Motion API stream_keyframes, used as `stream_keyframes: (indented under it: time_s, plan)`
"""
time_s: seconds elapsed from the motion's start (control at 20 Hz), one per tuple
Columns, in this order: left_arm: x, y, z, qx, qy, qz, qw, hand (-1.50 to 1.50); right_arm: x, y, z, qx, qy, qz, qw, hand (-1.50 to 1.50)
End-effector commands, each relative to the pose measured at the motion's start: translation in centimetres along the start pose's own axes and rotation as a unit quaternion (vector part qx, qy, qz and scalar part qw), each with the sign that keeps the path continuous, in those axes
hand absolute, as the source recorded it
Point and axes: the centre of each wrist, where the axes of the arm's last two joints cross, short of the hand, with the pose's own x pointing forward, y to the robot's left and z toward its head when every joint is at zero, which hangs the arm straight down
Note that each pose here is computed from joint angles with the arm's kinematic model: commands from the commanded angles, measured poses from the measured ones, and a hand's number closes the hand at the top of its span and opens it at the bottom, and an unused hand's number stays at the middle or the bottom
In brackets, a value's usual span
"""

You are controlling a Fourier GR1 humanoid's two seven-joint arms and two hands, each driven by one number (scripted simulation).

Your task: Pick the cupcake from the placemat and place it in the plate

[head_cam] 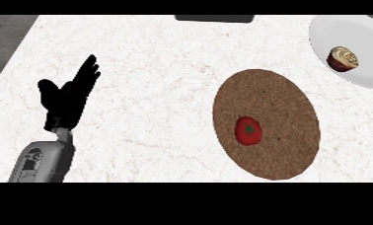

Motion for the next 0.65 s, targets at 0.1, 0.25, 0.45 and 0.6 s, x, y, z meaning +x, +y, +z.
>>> stream_keyframes:
  time_s: [0.1, 0.25, 0.45, 0.6]
  plan:
    - [-0.9, 1.5, 0.6, 0.008, 0.006, -0.003, 0.9999, 0.0, -0.2, -2.4, 2.2, 0.008, -0.016, 0.001, 1.0, -1.5]
    - [-0.9, -1.5, 0.4, 0.005, 0.001, 0.001, 1.0, 0.0, -0.2, -2.6, 2.3, 0.01, -0.006, 0.01, 1.0, -1.5]
    - [0.7, -0.1, 0.0, 0.0, -0.002, -0.004, 1.0, 0.0, -0.7, -2.8, 3.0, 0.002, 0.011, 0.029, 1.0, -1.5]
    - [0.3, -0.7, 0.1, -0.005, 0.004, 0.011, 0.9999, 0.0, -1.1, -3.3, 3.8, -0.001, 0.022, 0.044, 0.999, -1.5]
